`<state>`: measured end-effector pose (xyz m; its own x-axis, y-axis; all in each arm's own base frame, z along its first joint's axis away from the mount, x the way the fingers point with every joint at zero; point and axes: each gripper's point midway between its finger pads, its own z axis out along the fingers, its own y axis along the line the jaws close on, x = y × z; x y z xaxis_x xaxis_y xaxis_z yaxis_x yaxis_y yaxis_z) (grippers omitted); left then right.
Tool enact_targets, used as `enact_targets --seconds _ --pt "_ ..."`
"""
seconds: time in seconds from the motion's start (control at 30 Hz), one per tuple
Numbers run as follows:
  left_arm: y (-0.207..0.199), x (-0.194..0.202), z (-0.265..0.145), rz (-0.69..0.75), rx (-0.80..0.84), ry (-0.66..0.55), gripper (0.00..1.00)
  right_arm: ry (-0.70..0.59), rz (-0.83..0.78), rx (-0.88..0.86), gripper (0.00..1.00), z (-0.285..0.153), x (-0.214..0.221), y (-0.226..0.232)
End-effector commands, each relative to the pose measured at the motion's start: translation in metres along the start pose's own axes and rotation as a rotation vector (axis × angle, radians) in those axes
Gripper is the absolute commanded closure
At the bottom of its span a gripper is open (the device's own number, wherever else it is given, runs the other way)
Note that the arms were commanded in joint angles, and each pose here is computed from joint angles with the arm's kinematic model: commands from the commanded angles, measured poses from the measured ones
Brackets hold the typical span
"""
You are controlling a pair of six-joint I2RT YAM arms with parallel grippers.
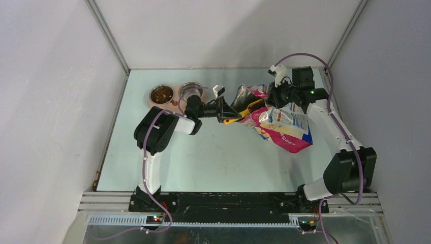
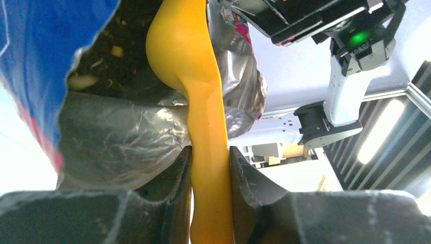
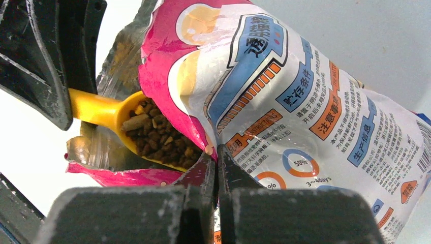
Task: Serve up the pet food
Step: Collect the pet food from the pet food bag.
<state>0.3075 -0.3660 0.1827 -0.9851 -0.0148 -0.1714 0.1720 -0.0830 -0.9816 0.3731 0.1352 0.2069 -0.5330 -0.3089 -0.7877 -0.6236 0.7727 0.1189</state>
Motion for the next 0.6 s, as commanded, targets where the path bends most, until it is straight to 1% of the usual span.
enact_targets --seconds 0.0,0.27,0.43,0.57 --pt "-0.049 0.009 -0.014 0.174 0.116 0.036 1.0 0.011 -0.015 0.026 1.0 -0.01 -0.002 -0.01" --pt "-0.051 0.004 -0.035 0.189 0.111 -0.012 1.0 0.037 -0.031 0.045 1.0 -0.01 0.002 -0.016" --pt "-0.052 0.006 -0.043 0.187 0.102 -0.022 1.0 0.042 -0.041 0.058 1.0 -0.011 0.002 -0.018" --pt "-0.049 0.003 -0.048 0.189 0.079 -0.054 1.0 0.053 -0.071 0.053 1.0 -0.01 0.003 -0.016"
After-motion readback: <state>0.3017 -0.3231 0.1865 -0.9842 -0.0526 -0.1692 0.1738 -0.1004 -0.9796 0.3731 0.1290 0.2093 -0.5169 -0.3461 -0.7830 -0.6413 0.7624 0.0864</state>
